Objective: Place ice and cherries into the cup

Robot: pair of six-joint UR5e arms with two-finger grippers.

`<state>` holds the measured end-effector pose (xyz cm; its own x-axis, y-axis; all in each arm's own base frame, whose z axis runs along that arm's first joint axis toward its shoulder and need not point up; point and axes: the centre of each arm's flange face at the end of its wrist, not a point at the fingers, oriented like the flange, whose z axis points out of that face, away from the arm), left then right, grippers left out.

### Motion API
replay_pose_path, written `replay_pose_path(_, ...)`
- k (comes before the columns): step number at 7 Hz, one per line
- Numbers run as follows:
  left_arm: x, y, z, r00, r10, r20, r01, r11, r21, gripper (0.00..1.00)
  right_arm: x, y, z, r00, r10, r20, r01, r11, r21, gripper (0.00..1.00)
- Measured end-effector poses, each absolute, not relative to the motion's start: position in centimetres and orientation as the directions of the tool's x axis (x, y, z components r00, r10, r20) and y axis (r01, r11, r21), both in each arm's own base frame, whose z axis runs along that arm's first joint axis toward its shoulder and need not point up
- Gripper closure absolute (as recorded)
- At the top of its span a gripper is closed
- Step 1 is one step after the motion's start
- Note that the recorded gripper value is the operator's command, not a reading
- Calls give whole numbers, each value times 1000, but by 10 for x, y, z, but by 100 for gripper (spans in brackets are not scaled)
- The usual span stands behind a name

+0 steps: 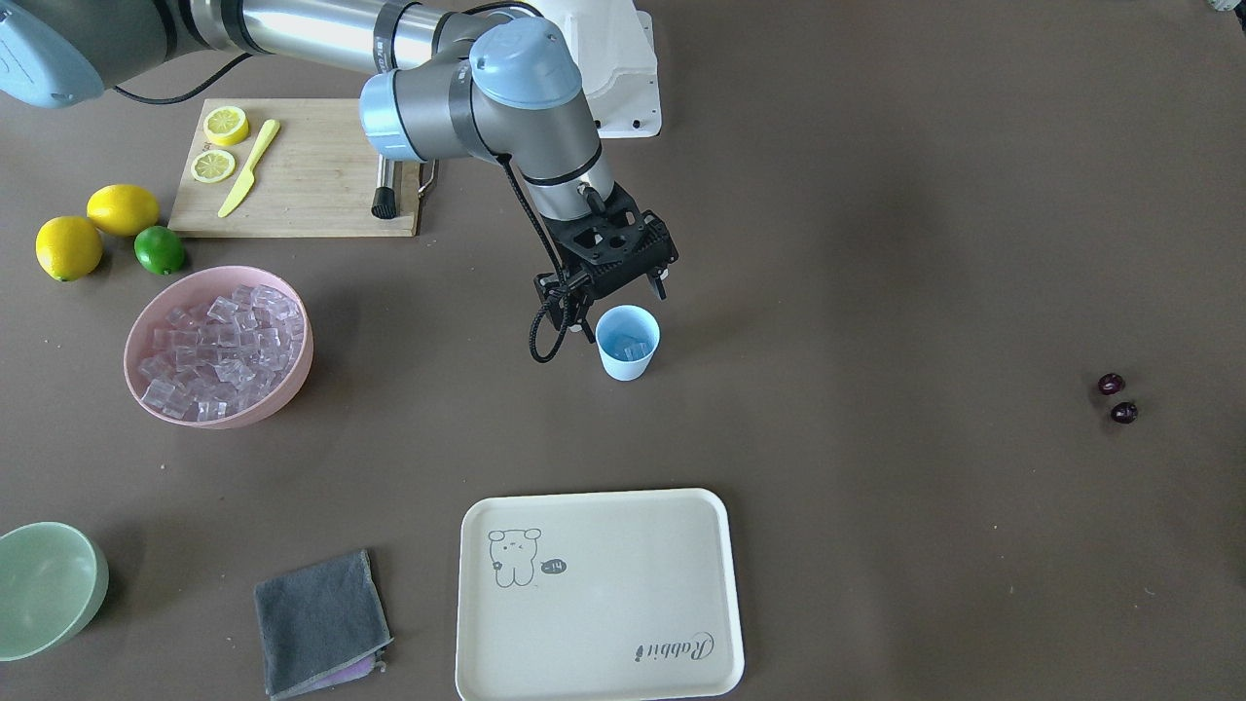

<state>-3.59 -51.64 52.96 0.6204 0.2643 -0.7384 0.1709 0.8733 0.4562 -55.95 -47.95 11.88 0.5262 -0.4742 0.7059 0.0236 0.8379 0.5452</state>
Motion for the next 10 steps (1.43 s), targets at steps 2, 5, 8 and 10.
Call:
replay_pose_path(2, -25, -532, 516, 606, 238, -759, 190, 883, 429, 2, -496, -529, 133, 529, -429, 732, 23, 870, 493, 0)
replay_pose_path(5, 15, -565, 491, 575, 207, -791, 201, 902, 382, 2, -359, -613, 207, 545, -352, 761, 16, 912, 410, 0)
replay_pose_path(8, 54, -597, 507, 613, 184, -768, 179, 915, 362, 2, -218, -656, 289, 618, -170, 768, -91, 954, 285, 0)
replay_pose_path(10, 61, -601, 544, 631, 135, -764, 168, 938, 305, 2, -138, -660, 321, 652, -146, 744, -91, 959, 268, 0)
